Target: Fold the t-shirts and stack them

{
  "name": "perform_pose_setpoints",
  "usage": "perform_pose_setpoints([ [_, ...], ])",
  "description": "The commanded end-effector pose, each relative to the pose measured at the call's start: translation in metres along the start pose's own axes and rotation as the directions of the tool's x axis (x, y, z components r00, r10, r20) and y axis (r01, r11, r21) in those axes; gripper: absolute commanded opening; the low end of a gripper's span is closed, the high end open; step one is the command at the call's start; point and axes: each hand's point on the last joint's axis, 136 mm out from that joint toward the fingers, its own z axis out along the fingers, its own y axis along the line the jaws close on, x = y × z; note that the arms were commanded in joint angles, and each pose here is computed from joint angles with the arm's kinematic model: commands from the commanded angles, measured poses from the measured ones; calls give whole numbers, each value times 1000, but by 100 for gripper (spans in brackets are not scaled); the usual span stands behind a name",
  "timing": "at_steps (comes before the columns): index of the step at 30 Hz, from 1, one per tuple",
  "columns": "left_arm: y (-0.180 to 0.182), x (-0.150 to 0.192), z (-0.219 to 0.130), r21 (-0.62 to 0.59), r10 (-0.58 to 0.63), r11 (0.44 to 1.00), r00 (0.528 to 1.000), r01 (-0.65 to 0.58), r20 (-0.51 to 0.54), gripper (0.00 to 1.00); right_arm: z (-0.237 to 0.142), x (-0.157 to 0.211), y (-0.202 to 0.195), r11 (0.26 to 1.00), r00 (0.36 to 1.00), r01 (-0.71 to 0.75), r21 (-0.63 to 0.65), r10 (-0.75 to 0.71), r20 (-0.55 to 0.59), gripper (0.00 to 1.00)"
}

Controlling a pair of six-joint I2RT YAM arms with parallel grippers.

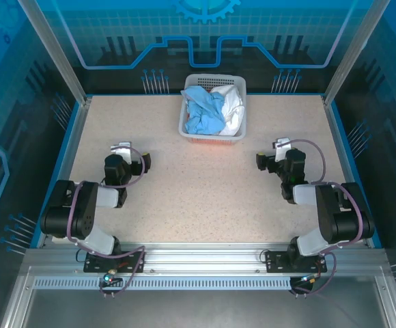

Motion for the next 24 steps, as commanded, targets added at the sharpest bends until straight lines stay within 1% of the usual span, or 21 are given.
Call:
perform_pose_setpoints([
  [1,-2,-16,1,16,-13,1000,999,12,47,99,-1,-6,1,1000,1000,-10,2,10,20,100],
  [24,-2,-16,1,16,-11,1000,999,10,44,99,-1,-6,1,1000,1000,-12,-1,12,18,100],
])
